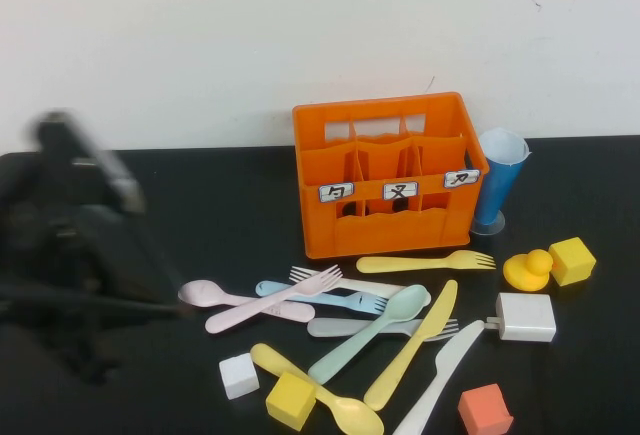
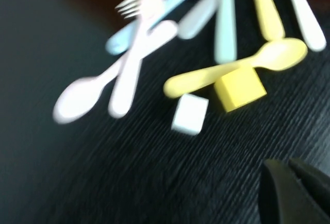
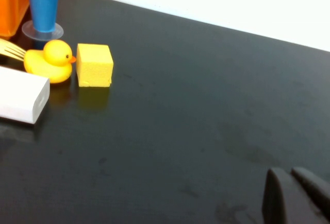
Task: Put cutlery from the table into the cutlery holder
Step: Pick up the knife
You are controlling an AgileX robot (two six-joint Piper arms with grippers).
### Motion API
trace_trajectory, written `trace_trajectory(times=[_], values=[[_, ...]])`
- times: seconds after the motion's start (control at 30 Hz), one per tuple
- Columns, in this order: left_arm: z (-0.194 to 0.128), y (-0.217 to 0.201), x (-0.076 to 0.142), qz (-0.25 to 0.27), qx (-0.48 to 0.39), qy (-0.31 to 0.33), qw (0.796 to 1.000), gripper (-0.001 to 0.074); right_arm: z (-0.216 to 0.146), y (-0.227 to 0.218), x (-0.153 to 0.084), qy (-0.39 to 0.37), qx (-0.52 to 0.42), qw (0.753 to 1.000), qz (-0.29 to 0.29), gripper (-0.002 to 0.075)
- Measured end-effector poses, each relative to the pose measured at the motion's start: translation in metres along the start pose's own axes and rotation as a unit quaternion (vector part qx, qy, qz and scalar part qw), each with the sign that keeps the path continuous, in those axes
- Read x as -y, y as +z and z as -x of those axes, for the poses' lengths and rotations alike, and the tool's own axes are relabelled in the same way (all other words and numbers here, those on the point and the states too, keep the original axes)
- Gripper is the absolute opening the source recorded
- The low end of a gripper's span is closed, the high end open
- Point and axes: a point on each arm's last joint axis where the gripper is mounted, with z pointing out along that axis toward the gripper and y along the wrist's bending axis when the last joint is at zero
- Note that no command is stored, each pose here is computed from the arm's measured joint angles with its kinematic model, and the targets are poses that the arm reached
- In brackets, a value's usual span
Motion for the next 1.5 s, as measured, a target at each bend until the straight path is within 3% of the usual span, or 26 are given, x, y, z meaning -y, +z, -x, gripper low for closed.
trace_trajectory(times=[0.2, 0.4, 0.53, 0.7, 0.73, 0.77, 0.83, 0.97, 1.17, 1.5], values=[[0.031, 0.056, 0.014, -0.053, -0.056, 0.126, 0.989, 0.0009, 0.000, 0.000, 0.000, 0.000, 0.000, 1.000, 0.000, -0.0003], [0.042, 0.108, 0.038, -0.090, -0.086, 0.275, 0.953, 0.0144, 0.000, 0.000, 0.000, 0.000, 0.000, 1.000, 0.000, -0.0003], [0.048, 0.138, 0.050, -0.093, -0.079, 0.313, 0.942, 0.0202, 0.000, 0.000, 0.000, 0.000, 0.000, 1.000, 0.000, -0.0003], [0.055, 0.158, 0.063, -0.088, -0.060, 0.244, 0.964, 0.0213, 0.000, 0.000, 0.000, 0.000, 0.000, 1.000, 0.000, -0.0003], [0.058, 0.162, 0.066, -0.086, -0.057, 0.201, 0.974, 0.0213, 0.000, 0.000, 0.000, 0.000, 0.000, 1.000, 0.000, -0.0003], [0.066, 0.174, 0.070, -0.086, -0.062, 0.103, 0.989, 0.0215, 0.000, 0.000, 0.000, 0.000, 0.000, 1.000, 0.000, -0.0003], [0.074, 0.187, 0.074, -0.090, -0.072, 0.052, 0.992, 0.0216, 0.000, 0.000, 0.000, 0.000, 0.000, 1.000, 0.000, -0.0003], [0.087, 0.208, 0.081, -0.103, -0.089, 0.033, 0.990, 0.0218, 0.000, 0.000, 0.000, 0.000, 0.000, 1.000, 0.000, -0.0003], [0.102, 0.241, 0.096, -0.112, -0.113, 0.077, 0.984, 0.0218, 0.000, 0.000, 0.000, 0.000, 0.000, 1.000, 0.000, -0.0003], [0.092, 0.279, 0.102, -0.086, -0.194, 0.092, 0.973, 0.0218, 0.000, 0.000, 0.000, 0.000, 0.000, 1.000, 0.000, -0.0003]])
